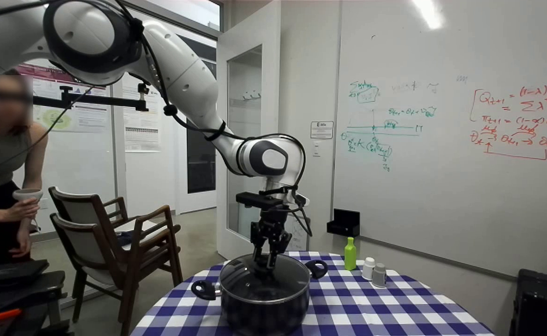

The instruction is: Take the lid off the pot

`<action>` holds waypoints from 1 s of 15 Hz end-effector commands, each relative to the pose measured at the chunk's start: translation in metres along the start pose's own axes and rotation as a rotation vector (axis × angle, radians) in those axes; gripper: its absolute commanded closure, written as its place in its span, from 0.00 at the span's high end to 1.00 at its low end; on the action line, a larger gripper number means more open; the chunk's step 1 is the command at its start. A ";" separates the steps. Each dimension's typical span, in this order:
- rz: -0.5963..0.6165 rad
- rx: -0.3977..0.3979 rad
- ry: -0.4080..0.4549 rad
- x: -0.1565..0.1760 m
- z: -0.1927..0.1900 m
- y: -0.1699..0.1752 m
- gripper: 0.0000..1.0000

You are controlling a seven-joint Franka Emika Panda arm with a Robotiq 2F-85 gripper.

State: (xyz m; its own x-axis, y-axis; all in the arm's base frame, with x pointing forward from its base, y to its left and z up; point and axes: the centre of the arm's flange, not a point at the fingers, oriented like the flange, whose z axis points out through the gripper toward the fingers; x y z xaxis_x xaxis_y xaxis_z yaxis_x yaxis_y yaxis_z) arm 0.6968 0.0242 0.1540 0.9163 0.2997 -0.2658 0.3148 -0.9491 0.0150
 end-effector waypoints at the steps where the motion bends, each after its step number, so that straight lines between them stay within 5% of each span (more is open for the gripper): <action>1: 0.006 -0.019 -0.009 -0.037 -0.043 -0.014 0.25; 8: 0.075 -0.086 0.014 -0.105 -0.123 -0.013 0.25; 15: 0.182 -0.008 0.000 -0.183 -0.120 0.049 0.25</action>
State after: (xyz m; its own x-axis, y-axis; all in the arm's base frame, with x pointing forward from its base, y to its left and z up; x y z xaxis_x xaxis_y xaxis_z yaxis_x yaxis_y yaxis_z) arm 0.6078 -0.0309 0.3064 0.9525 0.1597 -0.2595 0.1887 -0.9778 0.0908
